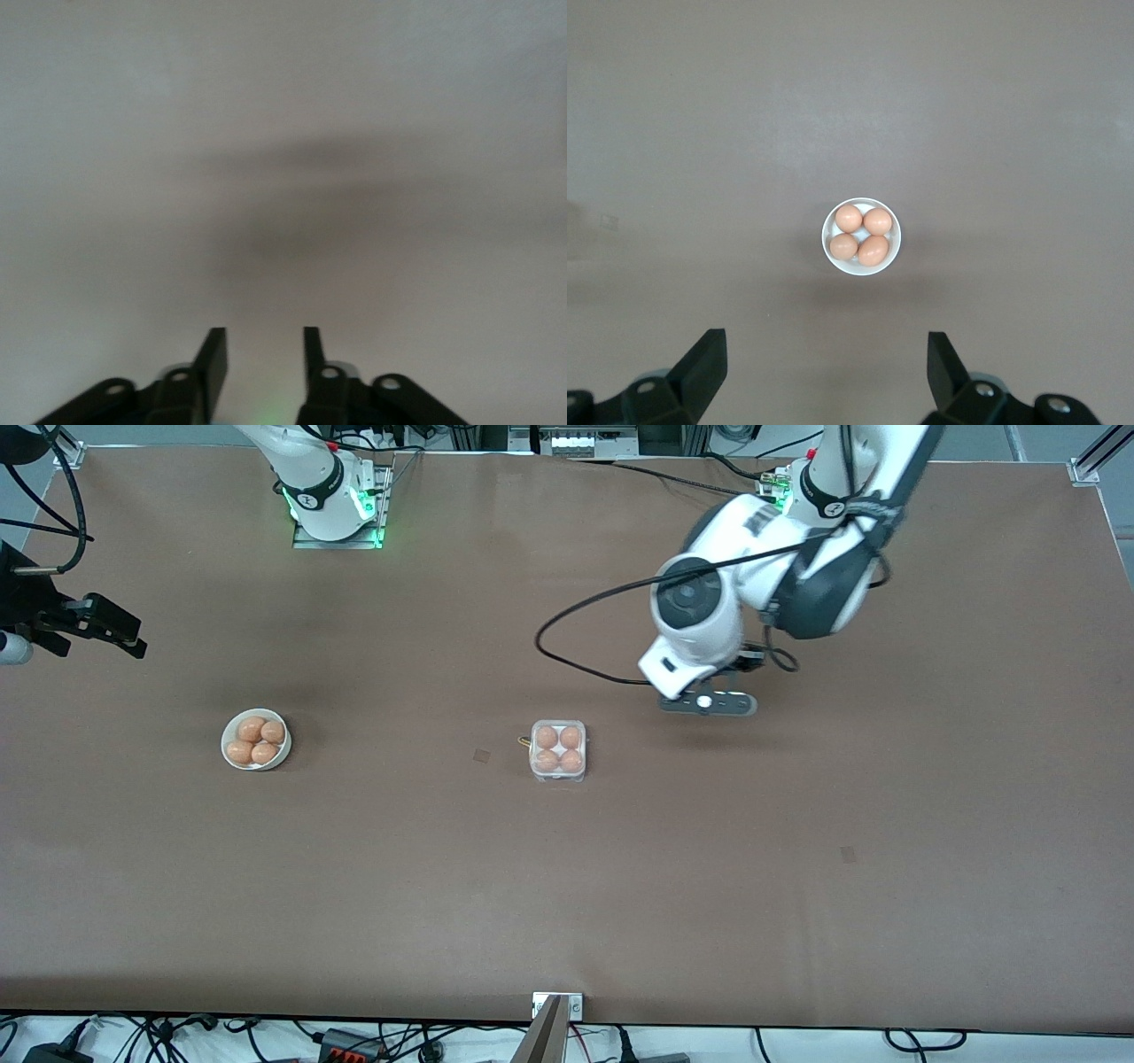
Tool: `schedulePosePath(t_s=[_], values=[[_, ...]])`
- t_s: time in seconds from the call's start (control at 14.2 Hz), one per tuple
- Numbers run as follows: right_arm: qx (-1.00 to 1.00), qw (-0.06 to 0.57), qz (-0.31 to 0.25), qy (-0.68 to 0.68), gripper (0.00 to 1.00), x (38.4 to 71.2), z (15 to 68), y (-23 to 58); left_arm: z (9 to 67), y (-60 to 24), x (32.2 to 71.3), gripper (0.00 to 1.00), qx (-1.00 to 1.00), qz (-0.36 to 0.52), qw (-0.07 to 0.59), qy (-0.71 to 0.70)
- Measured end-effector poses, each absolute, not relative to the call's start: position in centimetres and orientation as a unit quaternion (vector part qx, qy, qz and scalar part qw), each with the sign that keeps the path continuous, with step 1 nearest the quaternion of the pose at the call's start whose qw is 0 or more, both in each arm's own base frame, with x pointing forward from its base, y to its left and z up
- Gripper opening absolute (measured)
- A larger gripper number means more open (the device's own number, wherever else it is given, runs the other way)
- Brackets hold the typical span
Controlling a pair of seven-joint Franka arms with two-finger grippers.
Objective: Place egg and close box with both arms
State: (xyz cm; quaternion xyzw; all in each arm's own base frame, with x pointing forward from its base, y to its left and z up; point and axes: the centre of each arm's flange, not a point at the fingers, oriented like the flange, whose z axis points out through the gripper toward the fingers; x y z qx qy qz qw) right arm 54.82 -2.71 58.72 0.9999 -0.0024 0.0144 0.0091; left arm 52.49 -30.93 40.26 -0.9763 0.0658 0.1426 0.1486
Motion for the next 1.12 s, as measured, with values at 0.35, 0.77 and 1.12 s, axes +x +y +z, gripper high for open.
schedulePosePath(t_s=[0.35,0.77,1.12], values=[[1.0,0.009,0.013,-0.001,1.0,54.8,58.7,-2.6,47.6,-18.0,56.0,0.98,-0.978,0.182,0.08,0.066],[1.0,0.009,0.017,0.004,1.0,54.9,58.9,-2.0,58.1,-5.7,56.8,1.0,-0.99,0.139,0.008,0.017],[1.0,0.009,0.015,0.006,1.0,54.8,59.0,-1.8,60.7,-2.8,55.9,1.0,-0.999,0.019,-0.008,-0.024]])
